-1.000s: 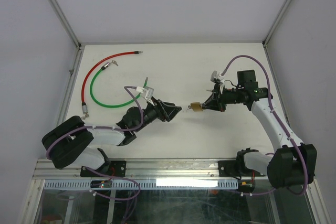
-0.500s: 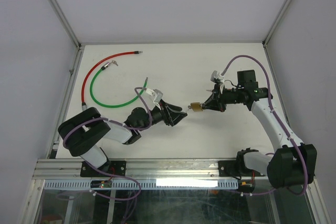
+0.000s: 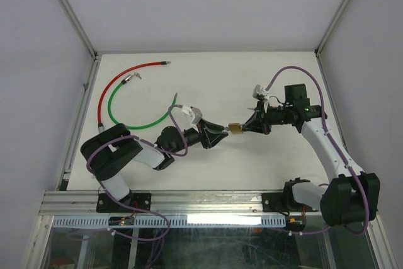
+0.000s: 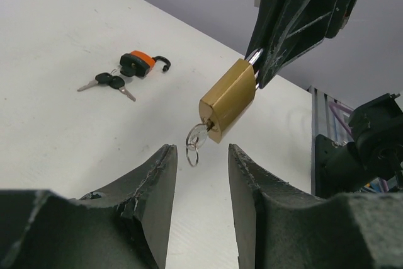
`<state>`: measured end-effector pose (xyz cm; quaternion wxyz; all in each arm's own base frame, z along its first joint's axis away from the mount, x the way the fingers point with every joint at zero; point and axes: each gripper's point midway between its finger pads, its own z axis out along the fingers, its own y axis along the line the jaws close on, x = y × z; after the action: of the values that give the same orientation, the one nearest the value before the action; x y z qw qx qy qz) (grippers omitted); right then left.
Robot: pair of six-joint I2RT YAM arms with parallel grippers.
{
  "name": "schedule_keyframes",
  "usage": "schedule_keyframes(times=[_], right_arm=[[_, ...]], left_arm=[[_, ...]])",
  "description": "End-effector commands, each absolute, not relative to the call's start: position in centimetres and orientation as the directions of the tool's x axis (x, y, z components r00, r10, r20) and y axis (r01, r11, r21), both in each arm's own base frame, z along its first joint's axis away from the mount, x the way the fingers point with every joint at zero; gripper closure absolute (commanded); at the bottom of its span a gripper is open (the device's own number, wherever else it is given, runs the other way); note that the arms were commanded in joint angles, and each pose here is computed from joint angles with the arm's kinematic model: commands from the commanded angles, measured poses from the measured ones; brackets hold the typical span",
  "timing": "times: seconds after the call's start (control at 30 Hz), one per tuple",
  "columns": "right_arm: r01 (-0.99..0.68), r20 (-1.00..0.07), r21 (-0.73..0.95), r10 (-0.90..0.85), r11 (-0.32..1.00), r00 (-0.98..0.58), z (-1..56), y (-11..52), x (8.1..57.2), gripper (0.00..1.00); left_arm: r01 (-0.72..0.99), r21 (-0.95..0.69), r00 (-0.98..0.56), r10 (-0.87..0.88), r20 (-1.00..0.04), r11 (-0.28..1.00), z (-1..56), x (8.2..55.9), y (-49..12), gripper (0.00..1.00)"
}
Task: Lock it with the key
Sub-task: Lock the lock.
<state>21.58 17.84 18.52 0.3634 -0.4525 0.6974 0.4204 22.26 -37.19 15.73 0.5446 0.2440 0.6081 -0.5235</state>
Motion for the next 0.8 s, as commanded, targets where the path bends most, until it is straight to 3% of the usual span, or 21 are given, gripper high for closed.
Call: schedule_keyframes(times=[0.0, 0.77], right_arm=[[-0.959, -0.925, 0.216, -0.276, 0.182, -0.260, 20.42, 18.43, 21.45, 1.00], [-0.961, -0.927, 0.215, -0.273, 0.173, -0.257, 20.51, 18.46, 21.27, 1.00]], left_arm=[[0.912, -0.298, -0.208, -0.309, -0.928, 0.283, 18.30, 21.95, -38.22, 0.62], [0.942, -0.203, -0.141, -0.235, -0.962, 0.267, 17.70, 22.02, -38.89, 0.81]])
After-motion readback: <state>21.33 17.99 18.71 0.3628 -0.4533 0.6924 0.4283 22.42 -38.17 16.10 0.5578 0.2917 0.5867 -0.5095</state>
